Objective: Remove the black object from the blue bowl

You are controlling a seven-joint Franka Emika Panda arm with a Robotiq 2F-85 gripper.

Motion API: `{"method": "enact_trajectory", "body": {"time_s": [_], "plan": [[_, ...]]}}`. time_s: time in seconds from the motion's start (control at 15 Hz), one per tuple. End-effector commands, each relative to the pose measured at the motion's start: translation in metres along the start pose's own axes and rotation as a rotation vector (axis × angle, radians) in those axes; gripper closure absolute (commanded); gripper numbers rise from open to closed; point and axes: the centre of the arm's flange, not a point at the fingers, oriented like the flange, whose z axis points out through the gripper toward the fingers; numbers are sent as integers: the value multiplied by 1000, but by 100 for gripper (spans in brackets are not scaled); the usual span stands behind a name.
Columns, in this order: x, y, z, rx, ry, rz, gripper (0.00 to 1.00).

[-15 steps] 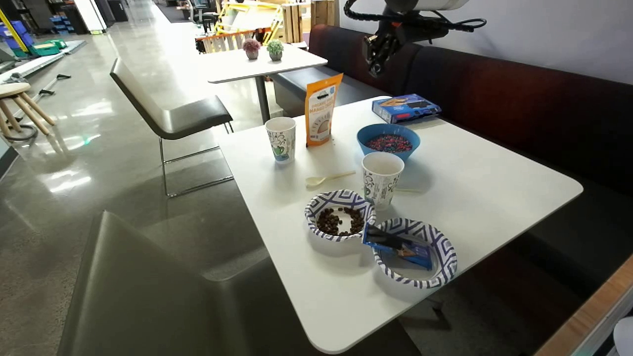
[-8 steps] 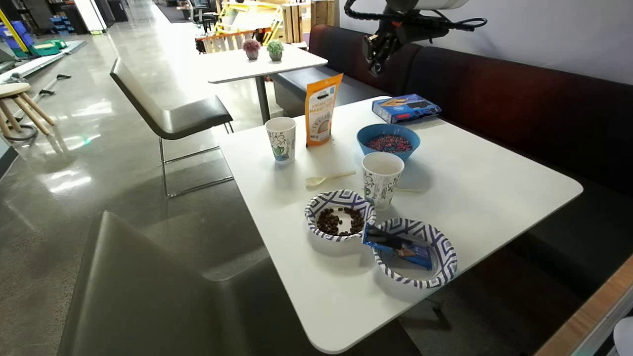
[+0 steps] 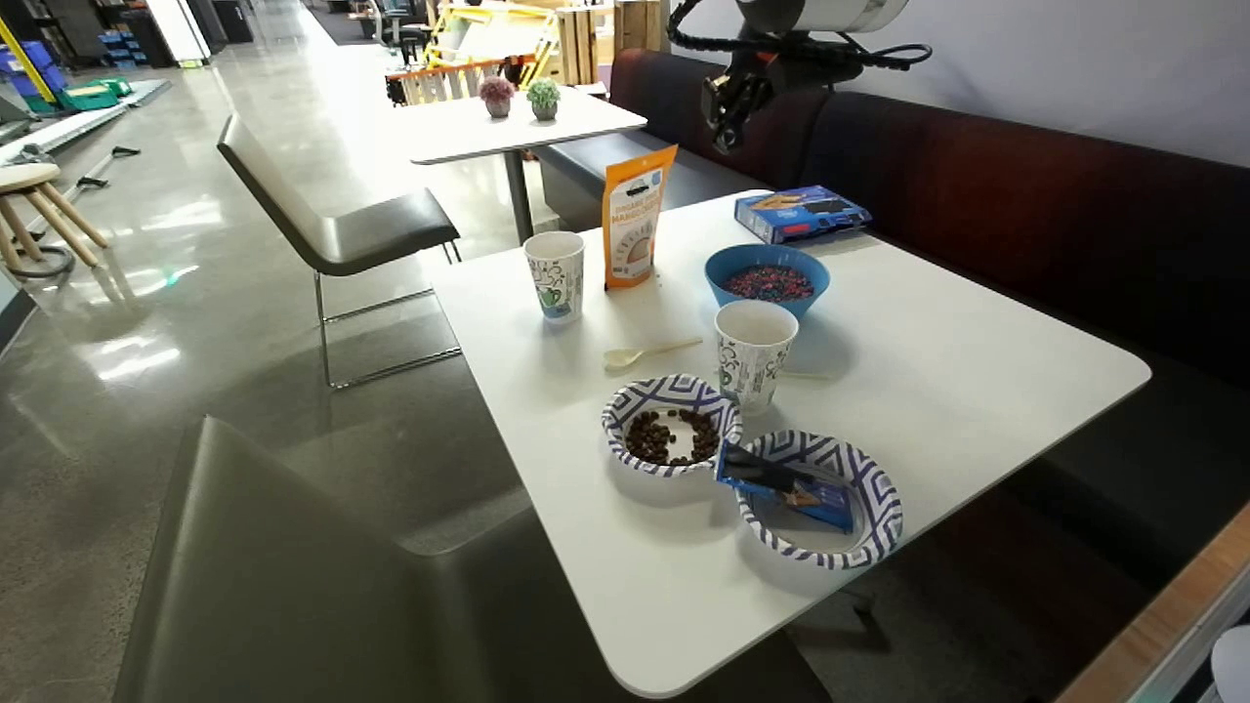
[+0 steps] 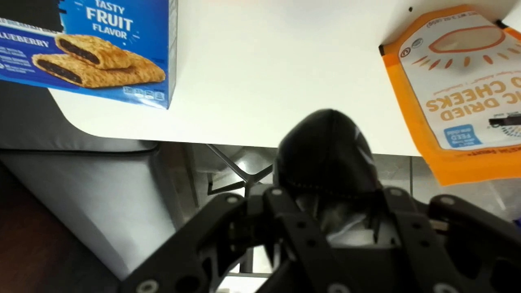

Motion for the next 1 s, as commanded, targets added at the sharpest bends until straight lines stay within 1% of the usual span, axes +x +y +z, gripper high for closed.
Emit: {"method": "enact_trajectory", "body": {"time_s": [0.0, 0.2, 0.47, 0.53, 0.8, 0.93], "plan": [[7, 9, 41, 62, 7, -138, 85], [-2, 17, 71, 59, -8, -241, 85], [-20, 21, 107, 134, -22, -352, 85], [-22, 20, 115, 154, -10, -382, 85], [-30, 11, 144, 198, 4, -491, 85], [-35, 7, 155, 205, -5, -537, 85]]}}
